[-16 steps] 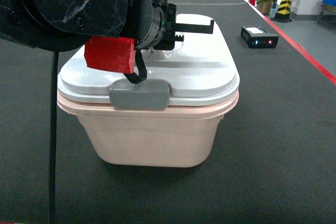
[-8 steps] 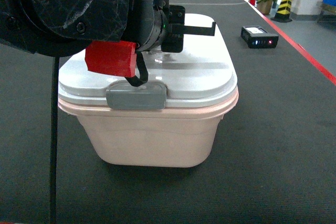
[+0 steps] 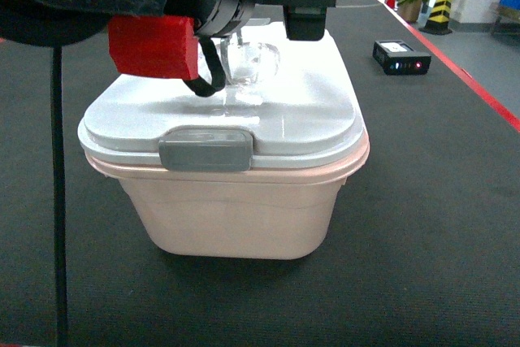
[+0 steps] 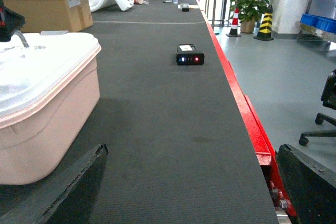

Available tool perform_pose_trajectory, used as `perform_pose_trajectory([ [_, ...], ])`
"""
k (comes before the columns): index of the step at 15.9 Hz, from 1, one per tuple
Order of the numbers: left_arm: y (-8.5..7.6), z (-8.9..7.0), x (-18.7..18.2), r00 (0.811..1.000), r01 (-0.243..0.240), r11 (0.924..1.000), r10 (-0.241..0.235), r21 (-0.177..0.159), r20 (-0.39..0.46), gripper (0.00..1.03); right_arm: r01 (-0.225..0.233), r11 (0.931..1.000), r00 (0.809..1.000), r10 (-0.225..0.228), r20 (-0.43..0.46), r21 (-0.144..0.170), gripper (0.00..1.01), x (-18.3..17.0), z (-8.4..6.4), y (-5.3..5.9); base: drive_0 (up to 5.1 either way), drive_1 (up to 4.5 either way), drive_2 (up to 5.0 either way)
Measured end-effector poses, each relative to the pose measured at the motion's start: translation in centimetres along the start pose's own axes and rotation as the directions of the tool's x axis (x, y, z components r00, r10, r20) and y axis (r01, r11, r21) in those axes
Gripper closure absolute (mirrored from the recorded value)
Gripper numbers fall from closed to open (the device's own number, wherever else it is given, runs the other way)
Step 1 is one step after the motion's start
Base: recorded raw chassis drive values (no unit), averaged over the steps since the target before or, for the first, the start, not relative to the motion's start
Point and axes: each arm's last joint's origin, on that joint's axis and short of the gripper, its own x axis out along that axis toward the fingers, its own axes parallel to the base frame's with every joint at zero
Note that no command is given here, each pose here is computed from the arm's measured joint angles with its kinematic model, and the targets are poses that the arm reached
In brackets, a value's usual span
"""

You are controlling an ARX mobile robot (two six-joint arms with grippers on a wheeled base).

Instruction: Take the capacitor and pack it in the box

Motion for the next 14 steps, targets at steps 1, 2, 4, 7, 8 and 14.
perform_pose_trajectory([
  [1,0.1,0.8,-0.4,1.0,-0.005,1.0,0.005,0.003,0.027,0.05,0.0,1.0,1.0,0.0,0.0,0.0,0.03,0.0,0.0,0.0,0.0,0.0,0.0],
  [2,0.4,1.9,-1.0,0.998,-0.014,0.9999,0.014,-0.001,0.064,0.05,0.0,1.0,1.0,0.0,0.0,0.0,0.03,0.0,0.0,0.0,0.0,0.0,0.0],
  [4,1.5,4.1,-3.5,0.989,-0.029,0.9993,0.032,-0.022,0.145,0.05,0.0,1.0,1.0,0.0,0.0,0.0,0.03,0.0,0.0,0.0,0.0,0.0,0.0],
  [7,5.9,5.5,-8.8,0.969,-0.085,0.9948,0.095,-0.056,0.226,0.05,0.0,1.0,1.0,0.0,0.0,0.0,0.03,0.0,0.0,0.0,0.0,0.0,0.0],
  [8,7.7,5.3,-10.4,0.958,-0.115,0.9903,0.131,-0.077,0.253,0.05,0.0,1.0,1.0,0.0,0.0,0.0,0.03,0.0,0.0,0.0,0.0,0.0,0.0],
  [14,12.9,1.5,-19.2,0.912,-0.215,0.9759,0.214,-0.037,0.35,0.05,0.0,1.0,1.0,0.0,0.0,0.0,0.03,0.0,0.0,0.0,0.0,0.0,0.0],
])
